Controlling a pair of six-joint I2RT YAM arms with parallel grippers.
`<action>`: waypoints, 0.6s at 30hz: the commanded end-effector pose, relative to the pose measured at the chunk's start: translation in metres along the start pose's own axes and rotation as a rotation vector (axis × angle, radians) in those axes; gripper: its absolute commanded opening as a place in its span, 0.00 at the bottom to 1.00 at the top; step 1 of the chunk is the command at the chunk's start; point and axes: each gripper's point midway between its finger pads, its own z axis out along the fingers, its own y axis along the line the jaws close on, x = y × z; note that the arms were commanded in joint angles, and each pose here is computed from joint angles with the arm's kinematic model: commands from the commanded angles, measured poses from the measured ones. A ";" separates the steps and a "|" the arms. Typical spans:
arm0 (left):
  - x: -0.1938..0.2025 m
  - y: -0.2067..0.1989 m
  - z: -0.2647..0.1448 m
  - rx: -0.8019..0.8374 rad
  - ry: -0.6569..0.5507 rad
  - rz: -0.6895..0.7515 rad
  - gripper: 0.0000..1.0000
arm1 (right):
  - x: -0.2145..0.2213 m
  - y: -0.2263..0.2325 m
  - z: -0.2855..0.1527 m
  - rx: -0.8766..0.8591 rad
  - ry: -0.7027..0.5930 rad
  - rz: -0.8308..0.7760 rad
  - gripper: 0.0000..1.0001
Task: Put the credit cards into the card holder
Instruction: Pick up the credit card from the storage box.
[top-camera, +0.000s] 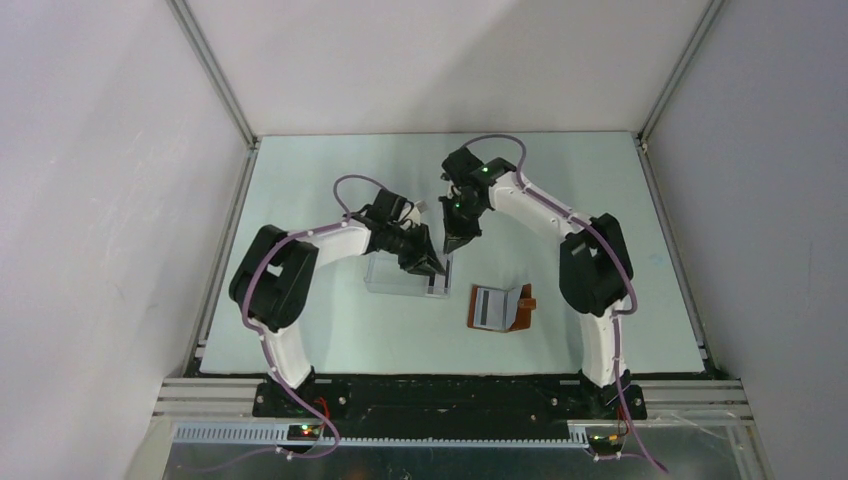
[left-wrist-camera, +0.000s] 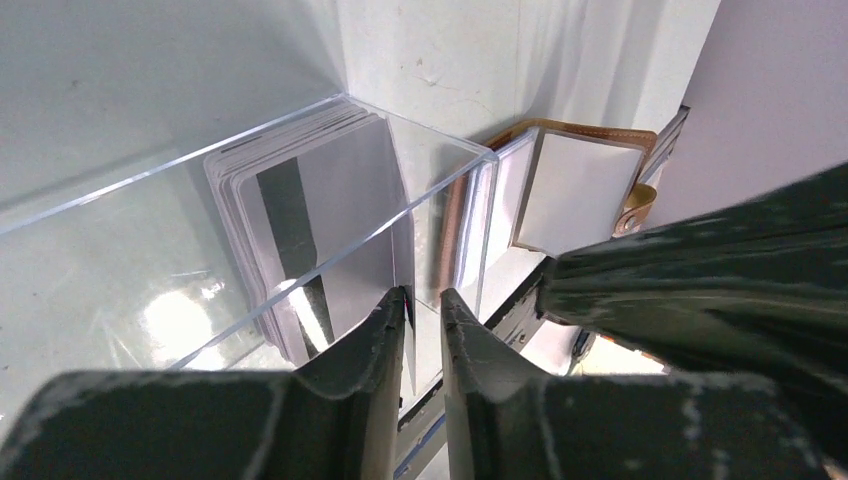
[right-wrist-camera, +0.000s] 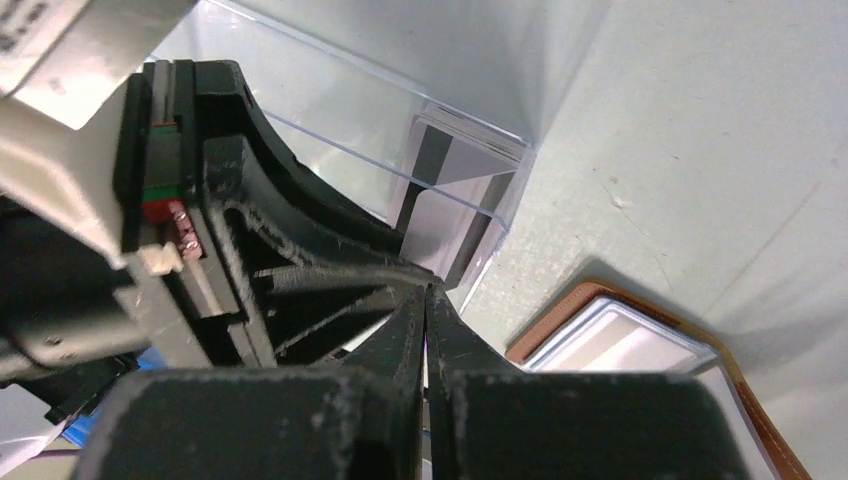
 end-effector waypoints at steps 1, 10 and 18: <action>-0.005 -0.001 0.003 -0.023 -0.027 -0.003 0.20 | -0.013 0.005 -0.040 -0.020 -0.084 -0.016 0.00; -0.017 -0.014 -0.027 -0.059 -0.170 0.048 0.00 | -0.011 0.016 -0.075 -0.109 -0.146 -0.039 0.34; -0.025 -0.066 -0.088 0.005 -0.368 0.155 0.00 | -0.002 0.034 -0.133 -0.294 -0.247 -0.053 0.73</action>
